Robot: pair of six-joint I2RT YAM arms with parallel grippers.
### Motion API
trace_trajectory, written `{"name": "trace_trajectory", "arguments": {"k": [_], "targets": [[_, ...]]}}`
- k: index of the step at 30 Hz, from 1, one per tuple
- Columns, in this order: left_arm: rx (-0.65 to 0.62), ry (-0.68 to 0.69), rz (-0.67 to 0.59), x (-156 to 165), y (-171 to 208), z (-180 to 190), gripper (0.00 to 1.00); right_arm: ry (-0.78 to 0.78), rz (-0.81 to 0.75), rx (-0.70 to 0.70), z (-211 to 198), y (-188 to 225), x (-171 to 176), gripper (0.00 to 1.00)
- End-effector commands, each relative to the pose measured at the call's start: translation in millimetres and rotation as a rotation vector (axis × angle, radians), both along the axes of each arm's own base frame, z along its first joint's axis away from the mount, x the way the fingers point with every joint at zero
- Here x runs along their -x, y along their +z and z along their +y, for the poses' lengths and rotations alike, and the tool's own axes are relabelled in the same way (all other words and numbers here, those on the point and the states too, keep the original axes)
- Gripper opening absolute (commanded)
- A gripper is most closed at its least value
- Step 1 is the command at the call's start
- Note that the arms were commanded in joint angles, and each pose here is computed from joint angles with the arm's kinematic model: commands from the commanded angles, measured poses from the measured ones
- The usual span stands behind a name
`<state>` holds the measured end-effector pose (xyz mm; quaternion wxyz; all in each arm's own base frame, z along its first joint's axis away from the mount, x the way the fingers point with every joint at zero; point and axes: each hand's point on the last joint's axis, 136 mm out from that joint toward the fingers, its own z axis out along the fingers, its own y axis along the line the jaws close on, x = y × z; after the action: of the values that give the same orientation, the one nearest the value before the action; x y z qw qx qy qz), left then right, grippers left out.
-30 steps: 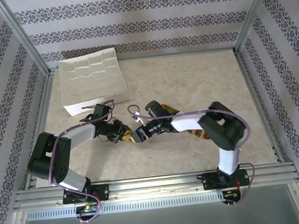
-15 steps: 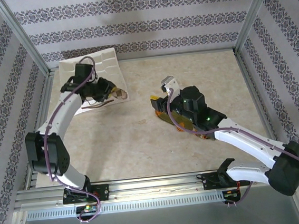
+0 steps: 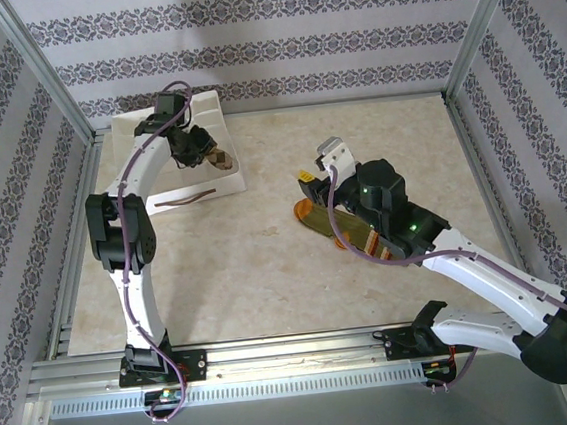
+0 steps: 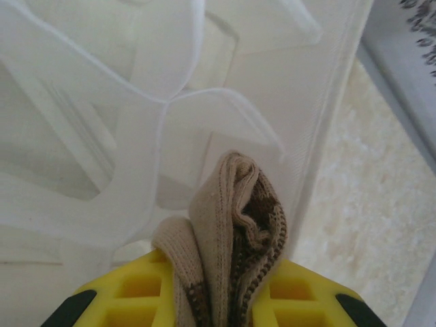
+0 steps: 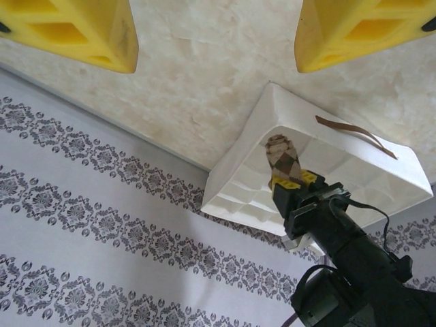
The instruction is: Roll the socks
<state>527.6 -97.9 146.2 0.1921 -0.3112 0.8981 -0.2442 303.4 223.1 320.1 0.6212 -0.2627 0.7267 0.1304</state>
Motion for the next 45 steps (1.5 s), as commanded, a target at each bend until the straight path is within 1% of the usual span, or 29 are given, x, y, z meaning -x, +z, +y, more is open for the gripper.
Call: {"name": "trace_trajectory", "arguments": {"k": [1, 5, 11, 13, 17, 21, 27, 29, 31, 32, 34, 37, 39, 40, 42, 45], "targets": [[-0.038, -0.031, 0.017, 12, -2, 2, 0.00, -0.024, -0.047, 0.023, -5, 17, 1, 0.62], [-0.055, -0.042, 0.007, 20, -7, 2, 0.00, -0.033, -0.057, 0.035, -4, 20, -3, 0.62], [-0.146, -0.094, -0.024, 25, -9, -2, 0.00, -0.025, -0.059, 0.040, 1, 24, -6, 0.62], [-0.186, -0.123, -0.040, 22, -8, -7, 0.00, -0.015, -0.053, 0.038, 2, 23, -5, 0.62], [-0.308, -0.185, -0.064, 18, -6, -13, 0.00, -0.010, -0.037, 0.037, 4, 19, -3, 0.62], [-0.383, -0.224, -0.050, 22, -12, -18, 0.00, -0.006, -0.024, 0.040, 5, 16, -1, 0.62], [-0.440, -0.287, -0.058, 26, -15, -34, 0.09, -0.002, -0.018, 0.044, 4, 15, 2, 0.63], [-0.463, -0.290, -0.040, 29, -16, -33, 0.11, 0.003, -0.015, 0.044, 5, 15, 2, 0.63], [-0.467, -0.288, -0.020, 32, -18, -31, 0.15, 0.010, -0.014, 0.044, 7, 15, 3, 0.63], [-0.467, -0.290, -0.012, 35, -19, -31, 0.18, 0.011, -0.011, 0.043, 7, 15, 2, 0.63], [-0.467, -0.287, -0.006, 38, -17, -30, 0.29, 0.014, -0.008, 0.046, 7, 15, 3, 0.64], [-0.463, -0.284, -0.007, 43, -8, -30, 0.51, 0.015, -0.004, 0.050, 8, 15, 3, 0.64], [-0.457, -0.277, -0.011, 45, 0, -28, 0.62, 0.015, -0.006, 0.056, 7, 16, 3, 0.64], [-0.455, -0.276, -0.010, 47, 3, -28, 0.67, 0.013, -0.004, 0.058, 7, 16, 2, 0.64], [-0.450, -0.272, 0.001, 49, 8, -27, 0.72, 0.015, 0.000, 0.063, 7, 14, 3, 0.64], [-0.437, -0.259, -0.007, 52, 18, -27, 0.73, 0.017, 0.007, 0.062, 7, 13, 4, 0.64]]}}
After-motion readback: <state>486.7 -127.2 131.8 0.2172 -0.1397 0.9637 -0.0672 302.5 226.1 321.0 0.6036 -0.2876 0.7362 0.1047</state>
